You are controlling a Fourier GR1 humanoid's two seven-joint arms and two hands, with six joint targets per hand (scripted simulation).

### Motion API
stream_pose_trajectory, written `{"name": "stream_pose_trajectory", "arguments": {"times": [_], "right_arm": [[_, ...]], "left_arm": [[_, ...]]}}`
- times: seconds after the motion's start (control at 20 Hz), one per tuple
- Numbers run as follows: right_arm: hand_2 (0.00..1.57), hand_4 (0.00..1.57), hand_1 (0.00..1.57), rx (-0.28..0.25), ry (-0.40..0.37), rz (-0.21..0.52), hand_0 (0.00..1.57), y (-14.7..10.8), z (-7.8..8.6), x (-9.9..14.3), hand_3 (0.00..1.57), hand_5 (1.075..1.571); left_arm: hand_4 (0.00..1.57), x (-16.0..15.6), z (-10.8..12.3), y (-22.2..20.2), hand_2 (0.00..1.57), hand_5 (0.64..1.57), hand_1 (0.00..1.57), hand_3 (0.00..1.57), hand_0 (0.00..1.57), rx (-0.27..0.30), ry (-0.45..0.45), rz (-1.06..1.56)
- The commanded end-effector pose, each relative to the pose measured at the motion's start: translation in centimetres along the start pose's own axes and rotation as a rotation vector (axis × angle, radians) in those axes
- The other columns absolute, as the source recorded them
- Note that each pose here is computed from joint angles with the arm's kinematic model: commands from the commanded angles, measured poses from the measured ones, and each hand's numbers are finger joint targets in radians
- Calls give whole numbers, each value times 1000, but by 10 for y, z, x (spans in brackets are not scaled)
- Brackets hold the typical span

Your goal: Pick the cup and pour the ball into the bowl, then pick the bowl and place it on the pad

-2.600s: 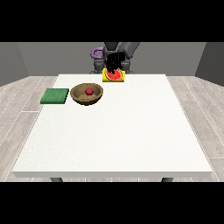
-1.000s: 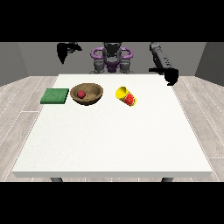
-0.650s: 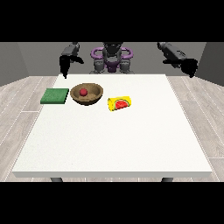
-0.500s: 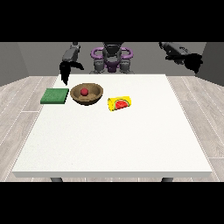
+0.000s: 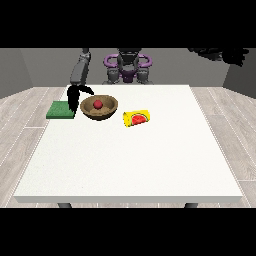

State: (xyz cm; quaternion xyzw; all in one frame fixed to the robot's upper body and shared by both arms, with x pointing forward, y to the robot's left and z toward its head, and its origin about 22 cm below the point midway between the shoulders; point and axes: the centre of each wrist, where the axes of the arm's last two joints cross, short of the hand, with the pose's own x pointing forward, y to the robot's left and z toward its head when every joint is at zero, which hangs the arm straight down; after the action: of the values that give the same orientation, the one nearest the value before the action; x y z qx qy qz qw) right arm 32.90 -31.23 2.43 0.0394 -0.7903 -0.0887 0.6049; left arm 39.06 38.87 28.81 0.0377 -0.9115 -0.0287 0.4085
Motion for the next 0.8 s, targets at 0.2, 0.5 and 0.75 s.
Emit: {"name": "stream_pose_trajectory", "arguments": {"times": [0.2,0.5,0.75], "right_arm": [[0,412,0,-80,117,-67,0,-20,-21,-20,0,1571],[0,380,0,-32,87,-55,0,-2,-20,-41,0,1571],[0,307,0,-67,67,-56,0,4,-38,-30,0,1567]], "left_arm": [[0,39,-19,-3,0,1535,0,0,0,-24,4,8],[0,70,-28,18,0,1534,0,0,0,14,-74,5],[0,90,-36,11,0,1529,0,0,0,-38,-88,24]]}}
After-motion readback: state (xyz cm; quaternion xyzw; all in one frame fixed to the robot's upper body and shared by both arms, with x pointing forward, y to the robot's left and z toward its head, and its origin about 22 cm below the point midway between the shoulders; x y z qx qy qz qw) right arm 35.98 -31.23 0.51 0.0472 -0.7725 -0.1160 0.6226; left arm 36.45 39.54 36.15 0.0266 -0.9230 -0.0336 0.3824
